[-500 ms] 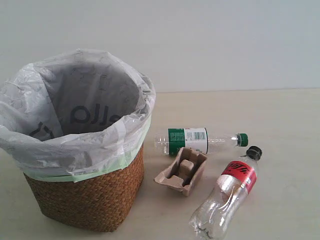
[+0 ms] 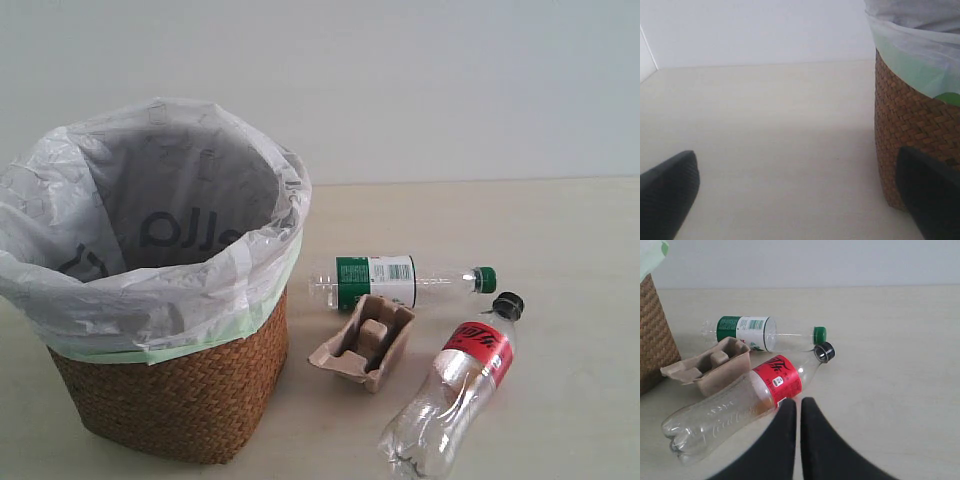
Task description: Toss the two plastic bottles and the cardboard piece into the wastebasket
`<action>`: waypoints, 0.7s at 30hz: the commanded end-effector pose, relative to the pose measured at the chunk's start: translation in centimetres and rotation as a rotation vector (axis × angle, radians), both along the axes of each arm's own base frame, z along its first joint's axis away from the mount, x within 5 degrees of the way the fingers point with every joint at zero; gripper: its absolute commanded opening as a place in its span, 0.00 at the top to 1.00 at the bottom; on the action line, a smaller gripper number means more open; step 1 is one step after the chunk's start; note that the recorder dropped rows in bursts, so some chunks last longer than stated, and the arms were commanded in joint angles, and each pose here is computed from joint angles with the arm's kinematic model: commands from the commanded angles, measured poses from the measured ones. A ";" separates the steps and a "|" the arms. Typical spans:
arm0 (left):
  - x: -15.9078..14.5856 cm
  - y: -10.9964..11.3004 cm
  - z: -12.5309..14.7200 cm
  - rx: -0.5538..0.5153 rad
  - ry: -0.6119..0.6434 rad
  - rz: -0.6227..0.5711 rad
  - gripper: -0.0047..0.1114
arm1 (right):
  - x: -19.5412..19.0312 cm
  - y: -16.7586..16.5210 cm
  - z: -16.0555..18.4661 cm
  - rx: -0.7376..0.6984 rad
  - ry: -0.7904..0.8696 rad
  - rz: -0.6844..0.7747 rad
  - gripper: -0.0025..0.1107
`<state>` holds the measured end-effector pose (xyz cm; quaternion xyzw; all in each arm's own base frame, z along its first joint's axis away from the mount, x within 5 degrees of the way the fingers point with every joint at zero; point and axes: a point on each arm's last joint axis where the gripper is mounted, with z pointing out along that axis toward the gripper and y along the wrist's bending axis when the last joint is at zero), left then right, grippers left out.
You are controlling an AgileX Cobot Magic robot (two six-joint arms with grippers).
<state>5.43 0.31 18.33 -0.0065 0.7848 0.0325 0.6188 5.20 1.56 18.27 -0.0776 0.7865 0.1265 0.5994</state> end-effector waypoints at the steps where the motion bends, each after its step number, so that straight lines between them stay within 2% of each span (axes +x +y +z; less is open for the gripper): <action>1: 0.0 0.0 0.2 -0.010 -0.015 -0.005 0.03 | -0.1 0.0 0.1 0.039 0.001 -0.004 0.98; 4: 0.0 0.0 0.2 -0.010 -0.015 -0.005 0.03 | -0.2 0.5 0.1 0.258 0.081 -0.012 0.98; 8: 0.0 0.0 0.2 -0.010 -0.015 -0.005 0.03 | -0.5 1.1 0.2 0.665 0.234 -0.039 0.98; 10: 0.0 0.0 0.2 -0.010 -0.015 -0.005 0.03 | -0.5 1.4 0.3 0.794 0.286 -0.045 0.98; 21: 0.0 0.0 0.2 -0.010 -0.015 -0.005 0.03 | -0.4 1.2 0.8 0.847 0.241 -0.047 0.98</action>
